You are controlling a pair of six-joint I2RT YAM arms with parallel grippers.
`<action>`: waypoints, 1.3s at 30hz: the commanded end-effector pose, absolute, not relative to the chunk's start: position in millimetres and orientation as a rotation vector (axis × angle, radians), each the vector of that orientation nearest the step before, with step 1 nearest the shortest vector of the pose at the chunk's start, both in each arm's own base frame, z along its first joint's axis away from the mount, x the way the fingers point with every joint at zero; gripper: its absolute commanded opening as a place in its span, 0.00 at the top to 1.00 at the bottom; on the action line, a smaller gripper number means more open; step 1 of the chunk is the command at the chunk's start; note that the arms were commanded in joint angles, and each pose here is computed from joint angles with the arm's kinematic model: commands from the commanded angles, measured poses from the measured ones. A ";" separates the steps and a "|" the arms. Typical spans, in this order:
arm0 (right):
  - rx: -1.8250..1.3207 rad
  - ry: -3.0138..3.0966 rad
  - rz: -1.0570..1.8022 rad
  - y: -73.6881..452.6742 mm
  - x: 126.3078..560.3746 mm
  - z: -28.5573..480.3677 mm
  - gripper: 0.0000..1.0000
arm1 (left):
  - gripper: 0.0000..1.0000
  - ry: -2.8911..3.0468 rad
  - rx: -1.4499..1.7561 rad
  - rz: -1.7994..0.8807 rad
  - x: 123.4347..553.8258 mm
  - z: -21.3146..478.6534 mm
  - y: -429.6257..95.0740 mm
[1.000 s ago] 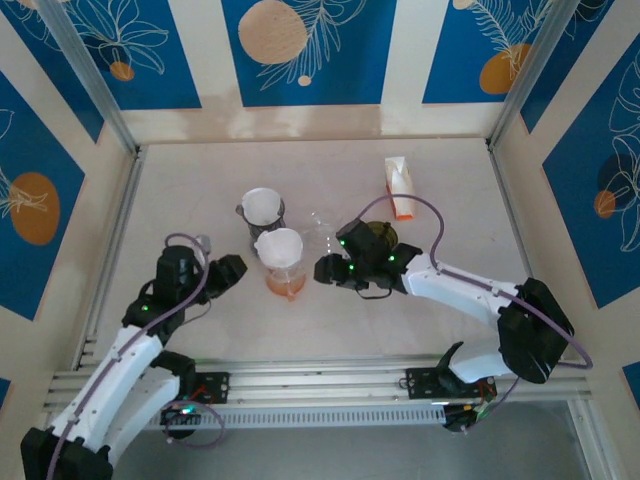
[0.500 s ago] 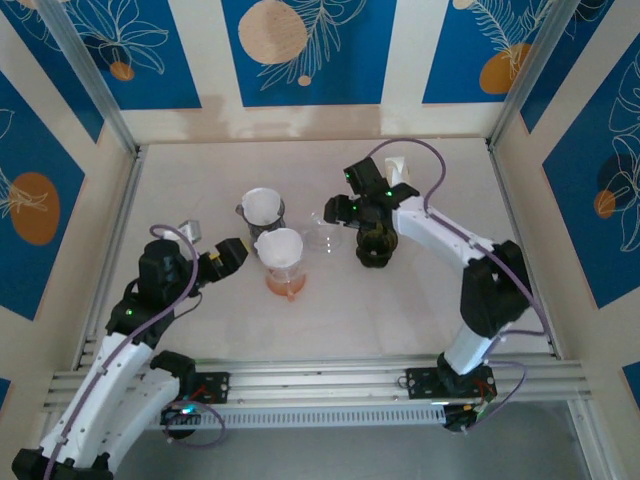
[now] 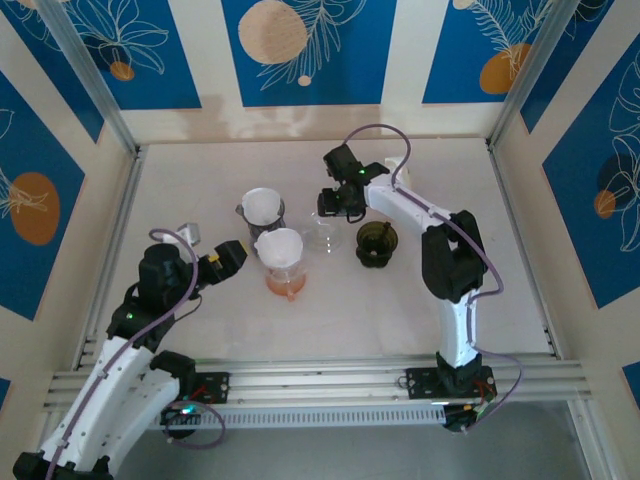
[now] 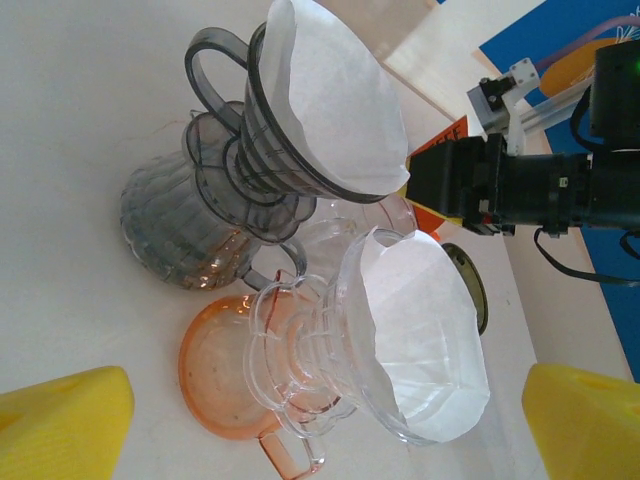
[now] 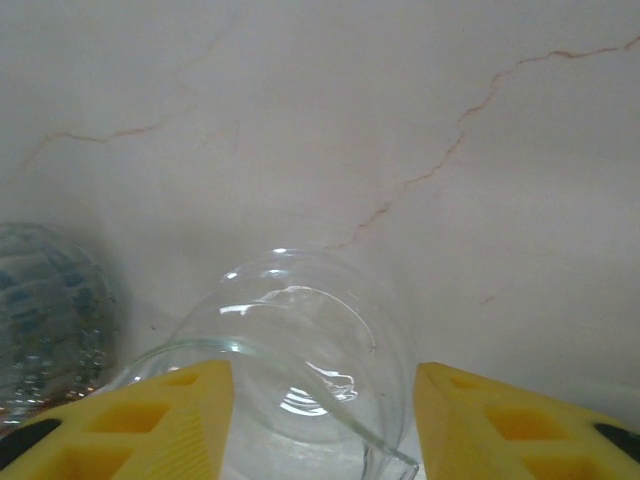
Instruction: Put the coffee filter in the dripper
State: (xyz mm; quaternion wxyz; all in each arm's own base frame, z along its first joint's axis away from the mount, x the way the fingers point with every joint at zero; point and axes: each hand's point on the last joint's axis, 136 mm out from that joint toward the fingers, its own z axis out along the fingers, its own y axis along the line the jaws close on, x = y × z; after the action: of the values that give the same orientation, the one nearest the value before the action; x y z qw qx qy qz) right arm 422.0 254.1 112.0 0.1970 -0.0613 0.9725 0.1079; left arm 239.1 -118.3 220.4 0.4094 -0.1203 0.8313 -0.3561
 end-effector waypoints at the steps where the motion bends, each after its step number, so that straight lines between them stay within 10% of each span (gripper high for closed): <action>1: -0.229 2.740 0.243 248.0 425.2 111.3 0.53 | 0.00 2.096 -0.297 -0.852 240.3 215.4 -112.5; 25: -0.264 2.683 0.240 251.6 430.2 129.0 1.00 | 0.00 2.114 -0.293 -0.857 240.2 209.9 -114.3; 39: -0.141 2.497 0.368 235.4 392.6 226.3 1.00 | 0.00 2.098 -0.301 -0.878 241.9 213.9 -115.9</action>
State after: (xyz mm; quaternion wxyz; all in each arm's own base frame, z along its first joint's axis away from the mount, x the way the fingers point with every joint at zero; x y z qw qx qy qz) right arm 408.1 240.9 196.1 0.2770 -0.0771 0.9499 0.1222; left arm 239.9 -117.7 214.7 0.4083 -0.1157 0.8361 -0.3478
